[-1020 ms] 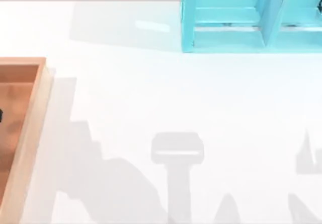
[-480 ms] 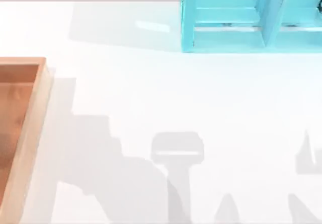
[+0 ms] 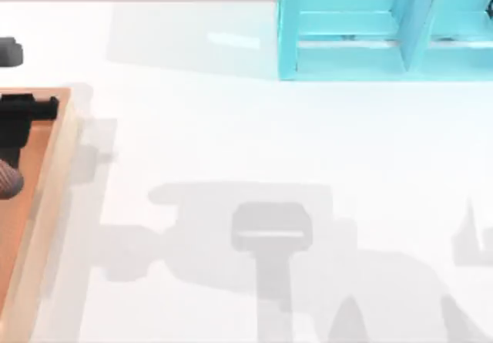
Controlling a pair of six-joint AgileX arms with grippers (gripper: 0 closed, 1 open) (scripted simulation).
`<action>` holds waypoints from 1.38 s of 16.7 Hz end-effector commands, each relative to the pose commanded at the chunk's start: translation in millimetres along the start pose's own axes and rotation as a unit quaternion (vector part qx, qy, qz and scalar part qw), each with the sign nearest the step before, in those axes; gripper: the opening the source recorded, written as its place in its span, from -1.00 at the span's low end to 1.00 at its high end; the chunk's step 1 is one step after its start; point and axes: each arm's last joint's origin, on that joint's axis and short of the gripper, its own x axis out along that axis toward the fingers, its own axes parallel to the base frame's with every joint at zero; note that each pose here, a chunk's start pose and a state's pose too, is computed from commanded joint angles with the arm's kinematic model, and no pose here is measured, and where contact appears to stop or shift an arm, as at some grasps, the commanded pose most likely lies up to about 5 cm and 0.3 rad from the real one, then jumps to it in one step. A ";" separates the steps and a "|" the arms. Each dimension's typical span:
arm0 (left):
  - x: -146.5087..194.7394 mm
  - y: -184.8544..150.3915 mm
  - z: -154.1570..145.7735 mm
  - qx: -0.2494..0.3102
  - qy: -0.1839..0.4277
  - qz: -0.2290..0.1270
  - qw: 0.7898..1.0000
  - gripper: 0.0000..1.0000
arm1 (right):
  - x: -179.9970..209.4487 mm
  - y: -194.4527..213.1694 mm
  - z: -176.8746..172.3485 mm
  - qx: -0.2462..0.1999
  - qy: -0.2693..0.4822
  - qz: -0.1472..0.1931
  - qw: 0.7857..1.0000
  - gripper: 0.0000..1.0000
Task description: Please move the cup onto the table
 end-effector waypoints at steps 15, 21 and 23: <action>-9.1 -87.5 30.9 0.017 0.055 0.008 0.998 -1.00 | 0.0 0.0 0.0 0.000 0.000 0.000 1.000 1.00; -23.6 -226.7 46.1 0.017 0.037 0.010 0.999 -1.00 | 0.0 0.0 0.0 0.000 0.000 0.000 1.000 1.00; -25.0 -273.8 32.3 0.017 0.027 0.005 0.999 -1.00 | 0.0 0.0 0.0 0.000 0.000 0.000 1.000 1.00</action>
